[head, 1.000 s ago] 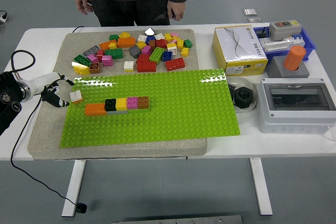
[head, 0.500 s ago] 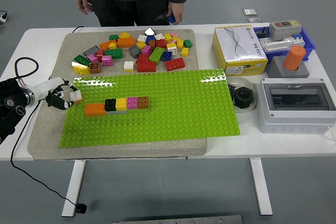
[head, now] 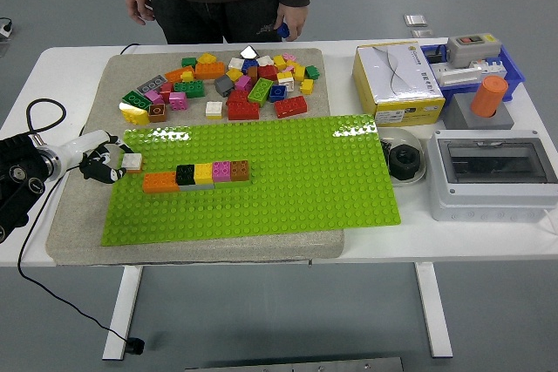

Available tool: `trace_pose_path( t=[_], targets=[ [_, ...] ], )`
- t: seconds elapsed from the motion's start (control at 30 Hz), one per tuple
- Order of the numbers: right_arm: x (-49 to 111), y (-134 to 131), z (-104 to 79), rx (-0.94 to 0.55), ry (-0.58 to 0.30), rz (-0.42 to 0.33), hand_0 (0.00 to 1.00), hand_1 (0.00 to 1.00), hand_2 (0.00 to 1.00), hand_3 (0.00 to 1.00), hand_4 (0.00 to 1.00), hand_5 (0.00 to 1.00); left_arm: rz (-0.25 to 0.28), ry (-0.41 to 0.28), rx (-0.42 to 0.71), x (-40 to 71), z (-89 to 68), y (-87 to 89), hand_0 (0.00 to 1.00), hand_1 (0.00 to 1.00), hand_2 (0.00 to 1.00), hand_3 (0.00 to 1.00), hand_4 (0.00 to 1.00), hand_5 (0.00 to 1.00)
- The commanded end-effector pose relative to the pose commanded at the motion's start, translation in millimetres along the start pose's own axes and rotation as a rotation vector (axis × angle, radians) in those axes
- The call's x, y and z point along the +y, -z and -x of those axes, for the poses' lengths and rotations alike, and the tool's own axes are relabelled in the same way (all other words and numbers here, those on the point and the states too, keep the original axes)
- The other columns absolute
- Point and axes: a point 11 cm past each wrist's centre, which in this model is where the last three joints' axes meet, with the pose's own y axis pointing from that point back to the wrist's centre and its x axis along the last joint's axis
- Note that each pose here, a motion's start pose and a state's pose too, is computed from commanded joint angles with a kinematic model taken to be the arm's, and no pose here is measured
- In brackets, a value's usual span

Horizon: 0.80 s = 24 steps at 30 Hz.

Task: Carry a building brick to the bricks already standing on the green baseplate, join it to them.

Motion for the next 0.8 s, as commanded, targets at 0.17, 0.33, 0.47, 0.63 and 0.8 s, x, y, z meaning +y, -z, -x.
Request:
trace_pose_path(
  t=[0.17, 0.33, 0.47, 0.63, 0.8],
  targets=[
    [0.0, 0, -0.4, 0.001, -0.001, 0.0, 0.628, 0.424, 0.56, 0.706, 0.71, 0.87, 0.005, -0.003, 0.008, 0.2, -0.6, -0.1, 0.128, 0.002, 0.034, 0.525, 0.502, 0.002],
    [0.0, 0, -0.4, 0.001, -0.001, 0.0, 0.628, 0.424, 0.56, 0.706, 0.71, 0.87, 0.015, -0.01, 0.027, 1.0, -3.4, 0.0, 0.128, 0.002, 0.034, 0.525, 0.502, 0.002],
    [0.0, -1, -0.2, 0.001, -0.001, 0.002, 0.628, 0.422, 0.559, 0.705, 0.71, 0.868, 0.021, -0.018, 0.042, 2.0, -6.0, 0.5, 0.128, 0.002, 0.034, 0.506, 0.533, 0.002],
    [0.0, -2, -0.2, 0.001, -0.001, 0.005, 0.628, 0.424, 0.56, 0.705, 0.71, 0.869, 0.029, -0.03, 0.057, 3.4, -9.4, 0.6, 0.127, 0.002, 0.034, 0.495, 0.545, 0.002],
    [0.0, -3, -0.4, 0.002, -0.001, 0.006, 0.628, 0.424, 0.56, 0.705, 0.71, 0.869, 0.039, -0.039, 0.074, 4.9, -12.0, 0.5, 0.128, 0.002, 0.034, 0.488, 0.543, 0.002]
  ],
)
